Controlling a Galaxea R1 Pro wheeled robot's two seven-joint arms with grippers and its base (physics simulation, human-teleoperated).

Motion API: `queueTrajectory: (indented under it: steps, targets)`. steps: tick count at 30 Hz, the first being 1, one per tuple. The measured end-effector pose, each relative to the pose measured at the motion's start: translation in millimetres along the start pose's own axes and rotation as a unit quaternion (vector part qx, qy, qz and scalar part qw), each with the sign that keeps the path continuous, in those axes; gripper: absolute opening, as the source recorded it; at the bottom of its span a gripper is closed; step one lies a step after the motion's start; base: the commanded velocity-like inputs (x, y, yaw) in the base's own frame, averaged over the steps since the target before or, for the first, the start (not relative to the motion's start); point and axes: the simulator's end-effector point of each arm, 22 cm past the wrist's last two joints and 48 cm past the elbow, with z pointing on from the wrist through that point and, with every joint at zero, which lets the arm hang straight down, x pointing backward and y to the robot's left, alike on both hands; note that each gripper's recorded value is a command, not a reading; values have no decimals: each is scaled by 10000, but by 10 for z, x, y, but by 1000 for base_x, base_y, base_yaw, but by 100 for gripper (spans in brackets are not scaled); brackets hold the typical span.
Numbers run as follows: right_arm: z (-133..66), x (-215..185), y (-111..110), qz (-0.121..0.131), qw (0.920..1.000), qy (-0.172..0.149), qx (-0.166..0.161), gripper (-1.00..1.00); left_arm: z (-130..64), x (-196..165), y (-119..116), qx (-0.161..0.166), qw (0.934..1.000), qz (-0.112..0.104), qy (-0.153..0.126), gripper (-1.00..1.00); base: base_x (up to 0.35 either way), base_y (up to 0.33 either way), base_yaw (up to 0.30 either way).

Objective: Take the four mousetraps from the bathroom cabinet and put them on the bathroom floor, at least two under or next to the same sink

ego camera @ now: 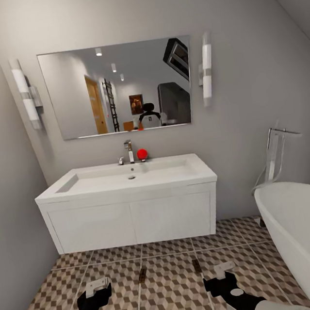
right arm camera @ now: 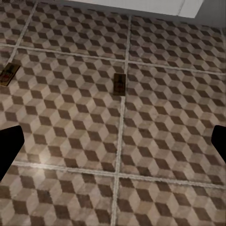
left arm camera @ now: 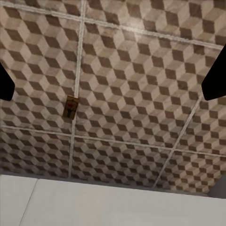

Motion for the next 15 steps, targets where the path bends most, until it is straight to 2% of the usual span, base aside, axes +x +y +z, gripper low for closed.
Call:
queueTrajectory:
  steps: [15]
  targets:
    - [-152,-239,-23,-2,10000,10,-3,100,-132,-209,-17,8,10000,0,42,100,0,0,0]
